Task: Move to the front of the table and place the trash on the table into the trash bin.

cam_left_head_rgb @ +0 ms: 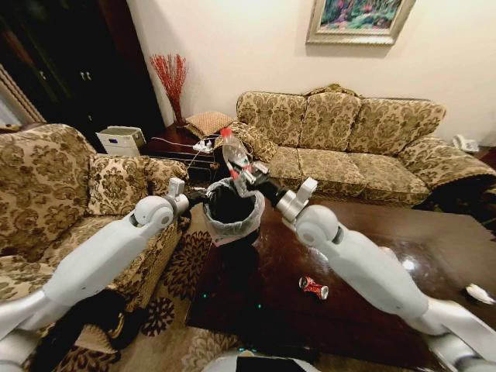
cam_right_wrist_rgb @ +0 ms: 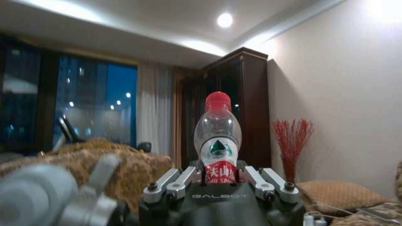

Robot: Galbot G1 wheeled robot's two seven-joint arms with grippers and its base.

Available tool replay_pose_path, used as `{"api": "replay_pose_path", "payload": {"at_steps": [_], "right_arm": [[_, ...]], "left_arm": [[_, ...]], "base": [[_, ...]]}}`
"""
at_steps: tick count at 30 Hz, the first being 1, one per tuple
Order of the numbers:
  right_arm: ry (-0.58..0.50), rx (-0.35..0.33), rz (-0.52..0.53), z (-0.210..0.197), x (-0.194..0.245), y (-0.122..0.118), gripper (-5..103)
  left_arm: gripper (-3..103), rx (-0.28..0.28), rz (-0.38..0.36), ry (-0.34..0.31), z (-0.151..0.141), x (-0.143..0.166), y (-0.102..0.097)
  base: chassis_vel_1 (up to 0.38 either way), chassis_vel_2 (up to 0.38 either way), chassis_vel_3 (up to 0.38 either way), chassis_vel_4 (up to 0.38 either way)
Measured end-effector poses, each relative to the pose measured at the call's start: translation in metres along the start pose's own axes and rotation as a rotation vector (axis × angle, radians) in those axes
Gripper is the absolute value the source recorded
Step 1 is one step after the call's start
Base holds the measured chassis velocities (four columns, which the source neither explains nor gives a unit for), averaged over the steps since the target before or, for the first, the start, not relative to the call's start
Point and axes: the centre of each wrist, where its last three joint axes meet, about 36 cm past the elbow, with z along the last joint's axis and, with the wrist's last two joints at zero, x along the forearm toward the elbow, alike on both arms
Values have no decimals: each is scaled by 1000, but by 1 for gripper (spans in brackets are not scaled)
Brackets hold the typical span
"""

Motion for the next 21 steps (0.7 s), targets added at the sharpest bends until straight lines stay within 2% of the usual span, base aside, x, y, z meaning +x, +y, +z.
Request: {"api": "replay_pose_path", "payload": {"at_steps": [2, 4, 5, 7, 10, 11, 13, 16, 17, 19, 21], "right_arm": [[11, 28, 0, 6, 1, 2, 18], [19, 44, -5, 11, 1, 3, 28], [19, 44, -5, 11, 1, 3, 28], [24, 56, -9, 14, 2, 5, 39], [26, 63, -7, 15, 3, 5, 45], [30, 69, -3, 15, 4, 3, 56], [32, 72, 1, 15, 5, 2, 56], [38, 79, 13, 15, 8, -3, 72], [38, 79, 13, 15, 8, -3, 72], [35, 79, 33, 16, 10, -5, 83], [32, 80, 44, 15, 11, -6, 83]], "left_arm": [[3, 0, 6, -5, 0, 2, -3], [3, 0, 9, -9, -2, 4, -5], [3, 0, 9, -9, -2, 4, -5], [3, 1, 11, -15, -3, 4, -6], [3, 0, 12, -18, -4, 5, -7], [3, -2, 11, -20, -5, 6, -6], [3, -3, 10, -21, -6, 7, -6], [3, -4, 6, -26, -9, 8, -5], [3, -4, 6, -26, -9, 8, -5], [3, -3, 6, -27, -9, 9, -5], [3, -2, 5, -26, -9, 10, -4]], "base": [[0, 0, 0, 0], [0, 0, 0, 0], [0, 0, 0, 0], [0, 0, 0, 0], [0, 0, 0, 0], [0, 0, 0, 0], [0, 0, 0, 0], [0, 0, 0, 0], [0, 0, 0, 0], [0, 0, 0, 0], [0, 0, 0, 0]]}}
